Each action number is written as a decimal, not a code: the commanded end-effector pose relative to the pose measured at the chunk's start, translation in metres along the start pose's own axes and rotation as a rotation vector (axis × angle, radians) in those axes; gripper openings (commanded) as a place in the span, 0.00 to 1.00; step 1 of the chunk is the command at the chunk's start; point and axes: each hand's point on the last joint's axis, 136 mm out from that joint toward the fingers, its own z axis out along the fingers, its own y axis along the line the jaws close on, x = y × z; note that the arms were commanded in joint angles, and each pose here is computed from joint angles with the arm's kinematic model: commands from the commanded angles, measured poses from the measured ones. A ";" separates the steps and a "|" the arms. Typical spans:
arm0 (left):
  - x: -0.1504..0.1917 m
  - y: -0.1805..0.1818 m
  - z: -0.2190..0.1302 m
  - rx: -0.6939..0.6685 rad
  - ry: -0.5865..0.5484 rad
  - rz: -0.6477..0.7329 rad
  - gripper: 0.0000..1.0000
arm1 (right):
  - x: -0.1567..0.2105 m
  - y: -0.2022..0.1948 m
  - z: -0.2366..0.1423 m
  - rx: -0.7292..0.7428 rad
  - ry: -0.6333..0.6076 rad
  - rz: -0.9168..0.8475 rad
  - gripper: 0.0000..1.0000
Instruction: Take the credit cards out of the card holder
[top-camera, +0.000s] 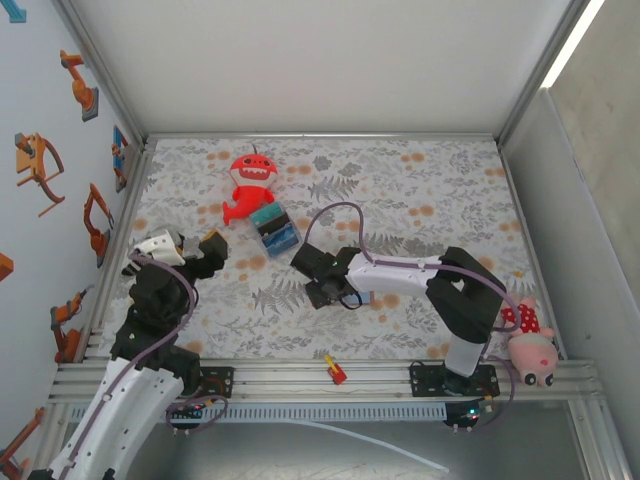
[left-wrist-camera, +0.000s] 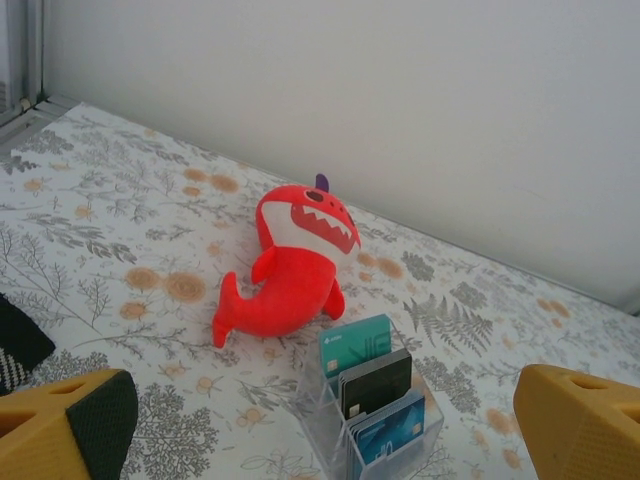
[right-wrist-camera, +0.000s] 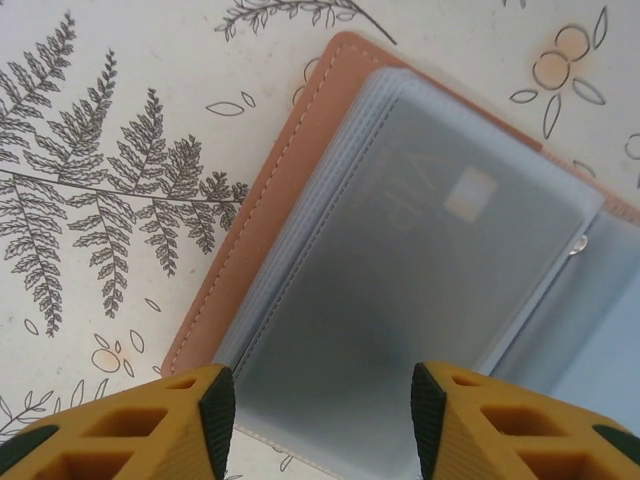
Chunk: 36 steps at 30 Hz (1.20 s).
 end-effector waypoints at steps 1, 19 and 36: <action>-0.009 -0.003 0.000 -0.007 -0.005 -0.022 0.97 | 0.004 0.003 0.002 -0.008 0.015 0.036 0.53; -0.009 -0.008 0.003 -0.006 0.037 -0.018 0.97 | 0.021 -0.001 0.020 0.005 0.067 0.051 0.49; -0.034 -0.045 -0.011 0.154 0.043 -0.021 0.97 | 0.016 0.020 0.012 -0.190 0.047 0.041 0.28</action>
